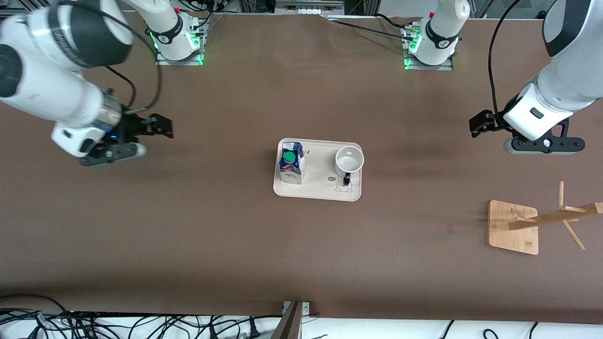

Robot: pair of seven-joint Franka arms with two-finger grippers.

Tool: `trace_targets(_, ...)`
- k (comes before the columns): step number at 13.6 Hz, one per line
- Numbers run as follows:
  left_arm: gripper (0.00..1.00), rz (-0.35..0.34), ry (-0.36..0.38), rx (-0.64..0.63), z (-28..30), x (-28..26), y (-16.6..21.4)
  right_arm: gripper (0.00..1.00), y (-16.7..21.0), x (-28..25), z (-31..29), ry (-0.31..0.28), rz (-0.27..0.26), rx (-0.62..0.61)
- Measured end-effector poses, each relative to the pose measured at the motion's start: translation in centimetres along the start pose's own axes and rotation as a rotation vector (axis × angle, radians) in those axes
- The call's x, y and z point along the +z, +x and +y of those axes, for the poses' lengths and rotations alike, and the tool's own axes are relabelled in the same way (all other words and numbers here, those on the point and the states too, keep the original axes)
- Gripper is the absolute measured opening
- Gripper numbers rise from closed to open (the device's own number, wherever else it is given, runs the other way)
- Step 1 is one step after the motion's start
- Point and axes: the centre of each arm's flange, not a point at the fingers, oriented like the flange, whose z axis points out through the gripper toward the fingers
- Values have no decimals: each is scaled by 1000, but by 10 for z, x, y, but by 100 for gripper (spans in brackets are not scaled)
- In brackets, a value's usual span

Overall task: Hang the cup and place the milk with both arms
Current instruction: 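Reach the right gripper down to the blue milk carton on the tray, then grasp the milk carton and carry it off the tray with the right gripper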

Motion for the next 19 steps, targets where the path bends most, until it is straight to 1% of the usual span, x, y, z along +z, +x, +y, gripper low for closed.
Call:
trace_targets(2,100,4,0,1,-1,-2,0,100,13,28,-80,-5,35,81)
trace_targets(5,100,13,0,18,-1,-6,-1,100,23,69,-179,12,85,201)
trace_targets(8,100,13,0,20,-1,-7,-1,100,23,109,-246,12,97,252)
trace_targets(10,100,10,0,19,-2,-6,-1,100,22,130,-267,9,98,258)
trace_targets(15,100,0,-1,15,-5,-1,1,100,25,159,-274,-3,91,262)
trace_targets(16,100,1,-1,14,-5,-1,1,97,24,164,-276,-6,89,259)
trace_targets(17,100,0,1,14,-5,-1,1,97,24,168,-278,-10,85,257)
trace_targets(18,100,0,4,15,-5,-1,2,92,24,172,-278,-14,81,256)
trace_targets(19,100,-1,7,17,-5,0,2,79,24,175,-278,-16,78,256)
